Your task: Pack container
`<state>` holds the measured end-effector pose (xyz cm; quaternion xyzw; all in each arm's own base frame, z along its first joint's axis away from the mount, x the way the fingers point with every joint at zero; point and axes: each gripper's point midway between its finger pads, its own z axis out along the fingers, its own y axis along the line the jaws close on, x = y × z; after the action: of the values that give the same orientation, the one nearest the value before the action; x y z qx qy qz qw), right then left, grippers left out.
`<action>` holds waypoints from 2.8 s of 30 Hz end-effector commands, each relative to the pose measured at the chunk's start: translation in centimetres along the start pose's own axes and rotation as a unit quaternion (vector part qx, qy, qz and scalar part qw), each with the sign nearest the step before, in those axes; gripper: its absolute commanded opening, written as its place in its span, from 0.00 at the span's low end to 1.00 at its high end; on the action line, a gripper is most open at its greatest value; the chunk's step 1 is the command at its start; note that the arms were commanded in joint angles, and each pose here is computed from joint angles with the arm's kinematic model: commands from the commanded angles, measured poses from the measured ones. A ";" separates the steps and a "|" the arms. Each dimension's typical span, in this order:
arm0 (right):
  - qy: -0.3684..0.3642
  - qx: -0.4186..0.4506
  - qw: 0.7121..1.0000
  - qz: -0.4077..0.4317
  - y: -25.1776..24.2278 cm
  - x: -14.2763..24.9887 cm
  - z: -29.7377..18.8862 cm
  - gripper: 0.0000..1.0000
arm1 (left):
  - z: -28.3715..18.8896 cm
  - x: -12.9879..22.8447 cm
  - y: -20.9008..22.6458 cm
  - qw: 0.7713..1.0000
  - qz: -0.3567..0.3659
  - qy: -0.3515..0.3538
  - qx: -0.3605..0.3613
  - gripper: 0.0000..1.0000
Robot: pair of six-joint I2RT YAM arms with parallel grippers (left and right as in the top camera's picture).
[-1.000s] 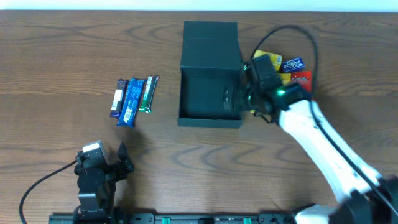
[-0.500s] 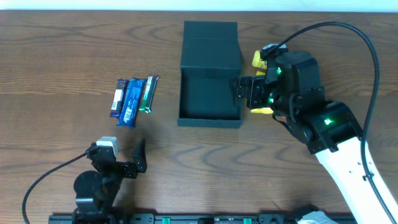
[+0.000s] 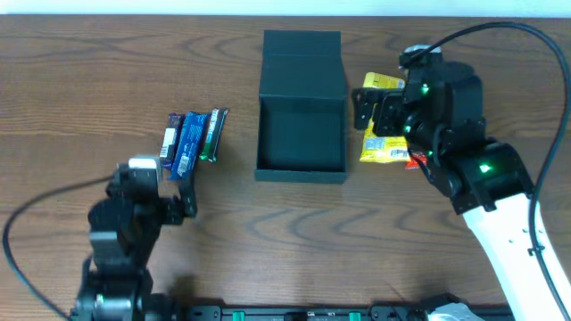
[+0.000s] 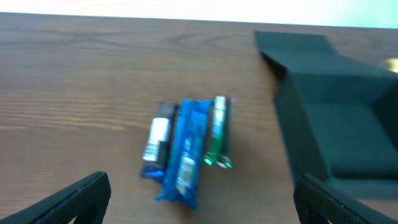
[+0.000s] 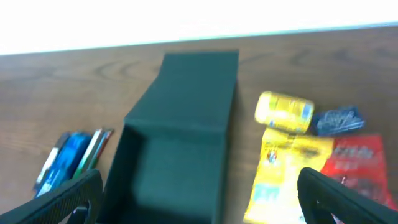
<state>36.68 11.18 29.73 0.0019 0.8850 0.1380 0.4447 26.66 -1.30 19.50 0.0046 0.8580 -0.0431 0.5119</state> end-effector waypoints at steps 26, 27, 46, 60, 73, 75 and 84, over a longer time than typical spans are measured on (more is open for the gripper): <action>-0.031 0.073 0.997 -0.006 -6.3 -2.3 -0.9 0.99 | 14.1 4.1 0.7 0.965 0.099 0.238 0.041 0.96; -0.030 0.073 0.997 -0.006 -6.3 -2.2 -0.9 0.99 | 14.3 4.4 0.9 0.964 0.102 0.244 0.037 0.96; -0.028 0.072 0.997 0.003 -6.4 -2.1 -0.9 0.99 | 17.4 8.4 2.1 0.952 0.102 0.288 0.019 0.86; -0.028 0.073 0.997 0.004 -6.4 -2.1 -0.9 0.99 | 18.2 9.0 1.9 0.952 0.100 0.289 0.024 0.67; -0.026 0.073 0.997 0.004 -6.4 -2.0 -0.9 0.99 | 18.9 10.2 1.6 0.950 0.079 0.299 0.033 0.60; -0.026 0.073 0.997 0.004 -6.4 -2.0 -0.9 0.99 | 19.0 10.1 1.6 0.951 0.078 0.296 0.032 0.56; -0.026 0.073 0.997 0.003 -6.4 -2.0 -0.9 0.99 | 19.1 9.9 1.6 0.953 0.070 0.293 0.030 0.42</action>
<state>38.07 5.08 29.82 0.0333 0.8833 0.0791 0.4609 38.10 -1.48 1.27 0.1013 0.9668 -0.0244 0.2333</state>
